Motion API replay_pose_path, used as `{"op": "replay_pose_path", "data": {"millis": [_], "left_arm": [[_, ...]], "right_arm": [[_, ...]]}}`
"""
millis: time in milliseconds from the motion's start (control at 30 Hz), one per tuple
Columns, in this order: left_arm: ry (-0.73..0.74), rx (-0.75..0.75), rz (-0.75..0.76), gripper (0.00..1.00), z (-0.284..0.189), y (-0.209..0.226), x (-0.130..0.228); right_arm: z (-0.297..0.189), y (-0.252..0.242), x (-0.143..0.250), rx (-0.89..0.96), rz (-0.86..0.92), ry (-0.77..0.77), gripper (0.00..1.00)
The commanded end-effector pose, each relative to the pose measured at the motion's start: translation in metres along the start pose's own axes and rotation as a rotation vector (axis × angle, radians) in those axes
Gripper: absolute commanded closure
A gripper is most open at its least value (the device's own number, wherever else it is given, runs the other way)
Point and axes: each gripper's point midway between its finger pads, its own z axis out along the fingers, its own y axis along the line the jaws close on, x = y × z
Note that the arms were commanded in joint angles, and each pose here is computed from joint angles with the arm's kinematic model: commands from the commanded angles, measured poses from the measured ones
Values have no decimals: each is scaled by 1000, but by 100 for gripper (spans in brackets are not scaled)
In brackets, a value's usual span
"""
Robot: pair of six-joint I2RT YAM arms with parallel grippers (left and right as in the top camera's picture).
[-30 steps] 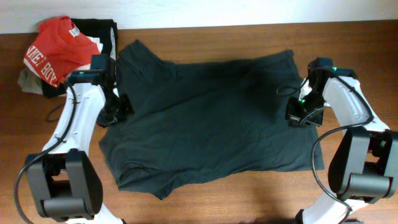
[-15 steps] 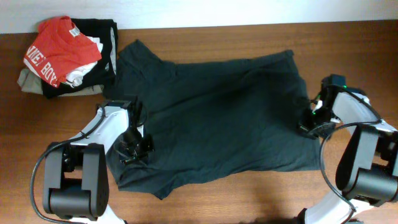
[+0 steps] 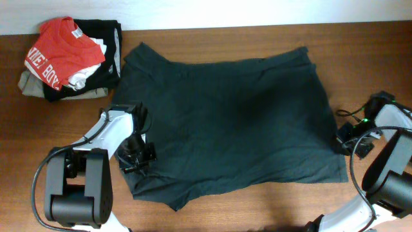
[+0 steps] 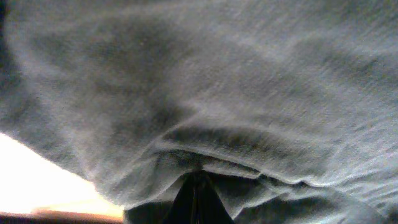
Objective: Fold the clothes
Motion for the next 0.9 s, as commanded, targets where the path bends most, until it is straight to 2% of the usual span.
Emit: {"op": "replay_pose_path", "data": {"millis": [0,100,167,200,267,300,333,367,400,433,467,567,667,800,867], "left_arm": [[-40,-19,-11,99,-21,1,-14],[-123,12,-5,99,-52,-6,-27],[-179,31,1,99,-79,-9,-27],[-228,48,17,99,-98,-13,-22],[-296,59,94,99,-118,-28,0],[-317,58,142,99,-124,-37,13],[-332,56,191,94,-128,-46,25],[-337,50,238,61,-129,-54,37],[-312,31,269,36,-125,-62,54],[-256,31,304,27,-116,-70,72],[-195,46,351,20,-104,-80,90],[-75,-15,357,18,-57,-82,123],[66,-60,259,19,-10,-68,154],[120,-95,157,18,33,-45,161],[110,-66,92,5,47,-44,156]], "right_arm": [[-37,-22,-26,8,96,-51,96],[-83,-19,-26,-50,109,-88,96],[-112,0,-15,-170,65,-118,96],[-131,11,-7,-250,19,-147,96],[-157,19,10,-293,-59,-203,96],[-165,22,18,-296,-87,-220,92],[-171,24,25,-299,-102,-229,60],[-173,27,30,-299,-115,-229,40],[-172,32,36,-295,-141,-216,13],[-170,37,38,-293,-158,-208,8],[-170,40,40,-292,-171,-206,7],[-170,51,40,-300,-205,-226,4],[-171,51,38,-302,-206,-233,3],[-171,52,37,-304,-207,-239,2],[-171,52,37,-304,-208,-239,2]]}}
